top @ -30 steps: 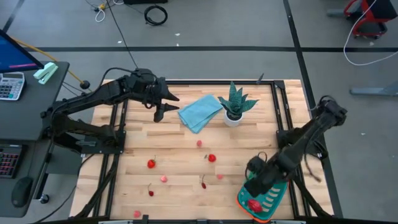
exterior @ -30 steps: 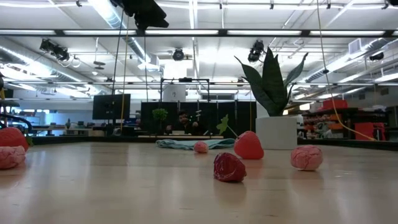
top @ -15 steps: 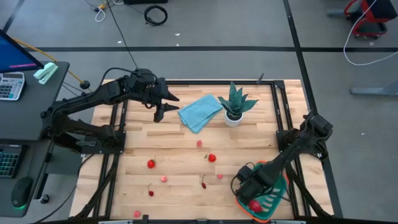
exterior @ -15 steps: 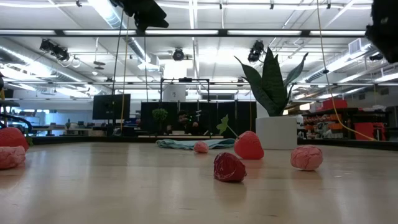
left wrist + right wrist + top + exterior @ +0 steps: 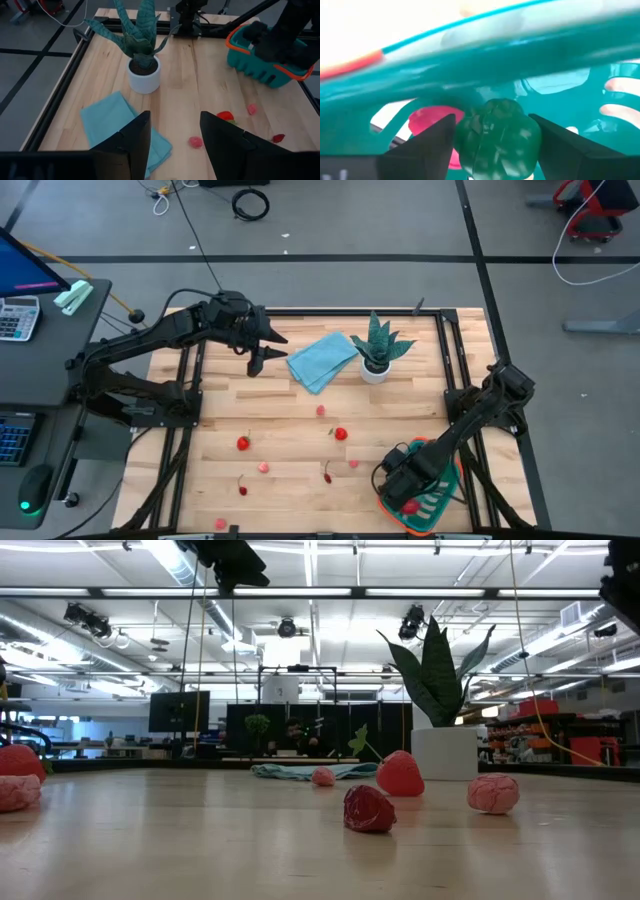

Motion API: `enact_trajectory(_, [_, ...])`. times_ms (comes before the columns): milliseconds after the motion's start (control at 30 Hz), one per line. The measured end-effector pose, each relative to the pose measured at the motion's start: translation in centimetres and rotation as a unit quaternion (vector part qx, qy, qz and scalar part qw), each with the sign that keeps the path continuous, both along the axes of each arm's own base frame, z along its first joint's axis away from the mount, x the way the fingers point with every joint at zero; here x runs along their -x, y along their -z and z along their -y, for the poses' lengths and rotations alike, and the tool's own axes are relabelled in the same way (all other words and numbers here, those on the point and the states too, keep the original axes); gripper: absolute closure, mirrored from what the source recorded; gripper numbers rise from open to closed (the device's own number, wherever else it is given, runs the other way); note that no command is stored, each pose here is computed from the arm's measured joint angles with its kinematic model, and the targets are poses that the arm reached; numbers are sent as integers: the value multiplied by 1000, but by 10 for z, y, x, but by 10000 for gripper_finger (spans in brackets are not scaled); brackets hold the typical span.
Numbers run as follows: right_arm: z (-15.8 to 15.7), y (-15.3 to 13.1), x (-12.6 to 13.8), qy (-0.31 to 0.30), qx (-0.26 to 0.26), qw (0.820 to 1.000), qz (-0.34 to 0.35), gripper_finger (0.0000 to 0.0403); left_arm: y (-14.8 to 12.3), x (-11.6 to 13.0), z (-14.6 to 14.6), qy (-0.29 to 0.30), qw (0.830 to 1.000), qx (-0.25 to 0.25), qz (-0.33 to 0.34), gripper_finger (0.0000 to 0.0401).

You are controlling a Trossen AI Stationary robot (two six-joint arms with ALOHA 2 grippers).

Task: Pick and placing Produce into tupperware
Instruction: Put the bell pepper into the basket

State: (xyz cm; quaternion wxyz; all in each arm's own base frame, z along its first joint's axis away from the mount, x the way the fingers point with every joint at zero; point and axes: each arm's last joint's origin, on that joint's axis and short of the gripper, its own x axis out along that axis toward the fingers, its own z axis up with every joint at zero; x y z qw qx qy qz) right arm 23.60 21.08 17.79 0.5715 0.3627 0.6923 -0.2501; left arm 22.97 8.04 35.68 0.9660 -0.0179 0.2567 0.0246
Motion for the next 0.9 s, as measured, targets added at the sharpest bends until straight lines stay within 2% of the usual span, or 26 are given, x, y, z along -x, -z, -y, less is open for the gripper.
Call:
enact_trajectory(367, [1,-4,0,4,6,1000,16,142,4,3,1,0,1000,9,-25,216])
enact_trajectory(600, [1,-4,1,42,-1,999,-2,142,7,0,0,38,997,-54,-31,216])
enact_trajectory(900, [-1,-5,-2,28,-26,999,-1,141,14,-5,-1,43,997,-44,-54,223])
